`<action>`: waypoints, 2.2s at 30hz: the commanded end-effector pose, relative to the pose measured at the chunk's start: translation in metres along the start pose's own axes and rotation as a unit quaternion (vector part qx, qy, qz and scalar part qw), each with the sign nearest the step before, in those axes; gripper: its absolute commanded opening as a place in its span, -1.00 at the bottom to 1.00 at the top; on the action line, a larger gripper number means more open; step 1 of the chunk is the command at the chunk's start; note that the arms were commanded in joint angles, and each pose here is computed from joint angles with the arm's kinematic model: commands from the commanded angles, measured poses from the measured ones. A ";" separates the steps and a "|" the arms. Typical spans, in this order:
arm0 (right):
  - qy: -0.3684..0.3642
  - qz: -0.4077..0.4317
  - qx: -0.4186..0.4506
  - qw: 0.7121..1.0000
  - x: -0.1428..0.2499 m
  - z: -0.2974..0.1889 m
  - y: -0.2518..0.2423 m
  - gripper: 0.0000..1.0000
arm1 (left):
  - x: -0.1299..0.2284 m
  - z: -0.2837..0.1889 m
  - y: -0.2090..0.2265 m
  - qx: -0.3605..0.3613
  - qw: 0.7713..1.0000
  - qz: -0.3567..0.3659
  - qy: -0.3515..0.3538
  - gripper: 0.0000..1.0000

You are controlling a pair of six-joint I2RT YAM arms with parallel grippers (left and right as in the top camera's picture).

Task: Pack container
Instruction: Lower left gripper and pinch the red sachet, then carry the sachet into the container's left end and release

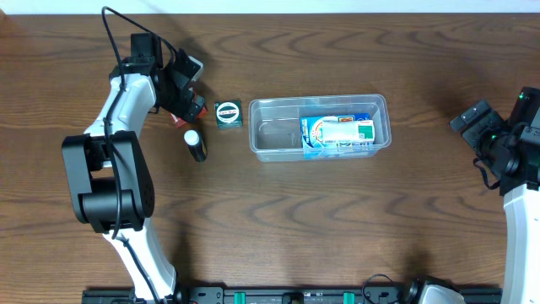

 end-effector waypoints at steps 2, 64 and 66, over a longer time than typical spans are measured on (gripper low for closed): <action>-0.001 -0.004 0.003 1.000 -0.001 0.000 -0.002 0.98 | 0.004 -0.002 -0.005 0.010 1.000 0.027 -0.001 0.96; -0.001 -0.004 0.004 1.000 -0.001 0.000 -0.002 0.99 | 0.014 -0.020 -0.017 0.016 0.952 -0.306 0.021 0.27; -0.001 -0.004 0.004 1.000 -0.001 0.000 -0.002 0.98 | 0.009 -0.036 -0.017 0.011 0.947 -0.320 0.006 0.25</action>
Point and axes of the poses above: each gripper's point midway between its finger pads, its own z axis out along the fingers, its own y axis along the line the jaws close on, x = y × z, the point moved 6 cm from there along -z, back along the fingers, and after that the axes turned 1 degree about z, right-handed, at the moved point
